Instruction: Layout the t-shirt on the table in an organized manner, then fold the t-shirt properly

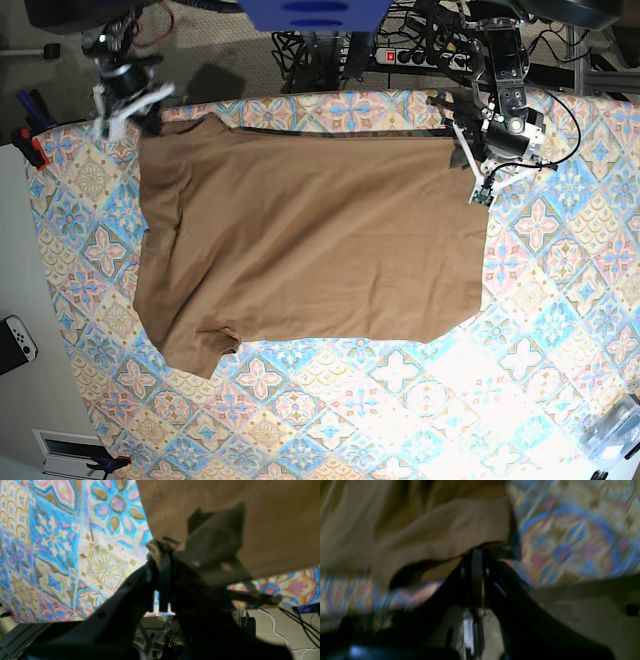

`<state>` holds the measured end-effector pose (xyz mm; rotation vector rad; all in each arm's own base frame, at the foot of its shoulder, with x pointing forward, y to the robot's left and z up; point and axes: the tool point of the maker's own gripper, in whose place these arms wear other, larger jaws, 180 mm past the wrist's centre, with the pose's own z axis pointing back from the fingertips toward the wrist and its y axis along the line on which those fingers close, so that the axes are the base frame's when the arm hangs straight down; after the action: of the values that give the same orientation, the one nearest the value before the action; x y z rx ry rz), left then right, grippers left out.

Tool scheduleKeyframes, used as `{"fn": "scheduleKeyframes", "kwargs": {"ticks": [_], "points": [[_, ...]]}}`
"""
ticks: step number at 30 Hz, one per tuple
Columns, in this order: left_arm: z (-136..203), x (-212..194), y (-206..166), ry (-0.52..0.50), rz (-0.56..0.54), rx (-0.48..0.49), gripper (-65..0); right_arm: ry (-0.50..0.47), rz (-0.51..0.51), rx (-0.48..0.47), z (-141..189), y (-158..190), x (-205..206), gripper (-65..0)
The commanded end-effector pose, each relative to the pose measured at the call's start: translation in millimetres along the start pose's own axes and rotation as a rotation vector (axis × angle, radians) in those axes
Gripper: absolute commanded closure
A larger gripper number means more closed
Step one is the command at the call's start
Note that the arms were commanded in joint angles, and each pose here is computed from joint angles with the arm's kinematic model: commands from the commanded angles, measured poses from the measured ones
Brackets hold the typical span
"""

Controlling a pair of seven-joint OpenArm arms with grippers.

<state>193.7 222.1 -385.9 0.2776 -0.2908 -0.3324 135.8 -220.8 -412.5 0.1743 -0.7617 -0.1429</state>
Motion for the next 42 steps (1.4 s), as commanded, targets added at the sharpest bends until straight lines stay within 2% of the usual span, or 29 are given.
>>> {"fn": "scheduleKeyframes", "kwargs": {"ticks": [1,13,16,20,22,25,31,38,42], "points": [[4,5,7,-0.019,0.003,0.025,0.0,-0.038,0.001,0.016,3,5,8,0.0],[4,4,7,-0.017,0.001,0.025,0.0,-0.033,-0.01,0.026,3,11,2,0.0],[4,5,7,-0.019,0.001,0.025,0.0,-0.03,-0.008,0.028,3,12,2,-15.3],[4,5,7,-0.019,0.001,0.025,0.0,-0.016,0.027,0.064,16,18,-6,-28.3],[4,6,7,-0.02,0.0,0.025,0.0,-0.08,0.017,0.069,27,20,6,-29.2],[4,6,6,-0.021,-0.001,0.024,0.0,-0.233,-0.021,0.004,46,-2,36,-29.2],[4,7,7,-0.023,0.0,0.025,0.0,-0.309,-0.022,0.006,39,-4,61,-29.2],[4,7,8,-0.023,0.0,0.027,0.0,-0.129,-0.024,0.02,17,-2,43,-29.2],[4,5,8,-0.019,0.002,0.028,0.0,-0.071,-0.093,-0.04,11,-27,33,-29.2]]}}
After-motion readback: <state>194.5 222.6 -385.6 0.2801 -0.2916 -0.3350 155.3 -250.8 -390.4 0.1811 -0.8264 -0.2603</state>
